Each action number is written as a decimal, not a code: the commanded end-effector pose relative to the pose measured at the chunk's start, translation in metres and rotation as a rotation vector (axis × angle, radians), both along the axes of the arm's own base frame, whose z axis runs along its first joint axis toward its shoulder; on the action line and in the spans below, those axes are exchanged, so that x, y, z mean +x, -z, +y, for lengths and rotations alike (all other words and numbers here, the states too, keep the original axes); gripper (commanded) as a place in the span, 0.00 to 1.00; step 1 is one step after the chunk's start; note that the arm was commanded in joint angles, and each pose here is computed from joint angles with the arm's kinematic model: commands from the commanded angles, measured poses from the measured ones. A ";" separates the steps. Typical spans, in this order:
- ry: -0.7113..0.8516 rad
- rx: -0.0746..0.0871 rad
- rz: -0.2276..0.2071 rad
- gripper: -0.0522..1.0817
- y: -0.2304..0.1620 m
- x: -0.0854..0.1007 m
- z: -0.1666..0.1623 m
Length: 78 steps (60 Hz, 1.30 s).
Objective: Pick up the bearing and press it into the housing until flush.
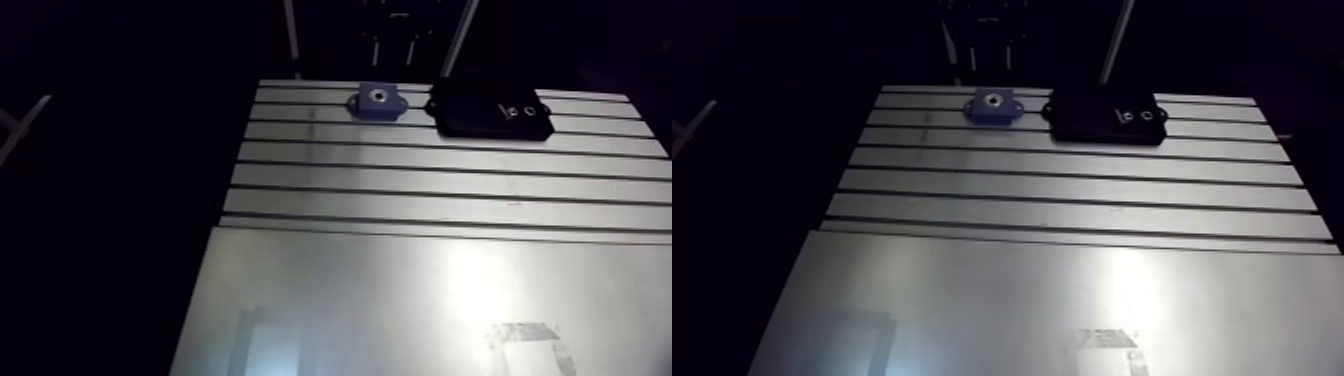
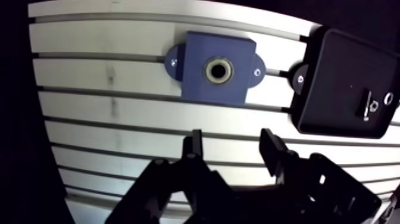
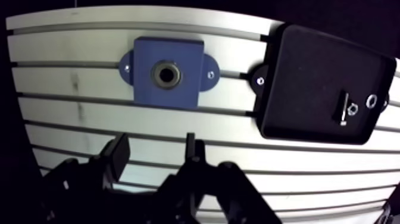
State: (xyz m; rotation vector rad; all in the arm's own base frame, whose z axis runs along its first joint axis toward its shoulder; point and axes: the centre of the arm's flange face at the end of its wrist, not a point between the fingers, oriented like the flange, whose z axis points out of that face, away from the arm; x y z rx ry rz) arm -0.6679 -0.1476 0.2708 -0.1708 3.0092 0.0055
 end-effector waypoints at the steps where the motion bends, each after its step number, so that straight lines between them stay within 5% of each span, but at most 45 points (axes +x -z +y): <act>1: 0.033 0.012 -0.062 0.05 -0.087 0.039 0.037; 13: 0.039 0.015 0.021 0.05 -0.167 0.087 0.049; 20: 0.015 0.009 0.037 0.05 -0.181 0.097 0.054; 57: 0.031 -0.004 0.109 0.05 -0.213 0.099 0.059; 78: 0.031 0.002 0.127 0.05 -0.225 0.108 0.060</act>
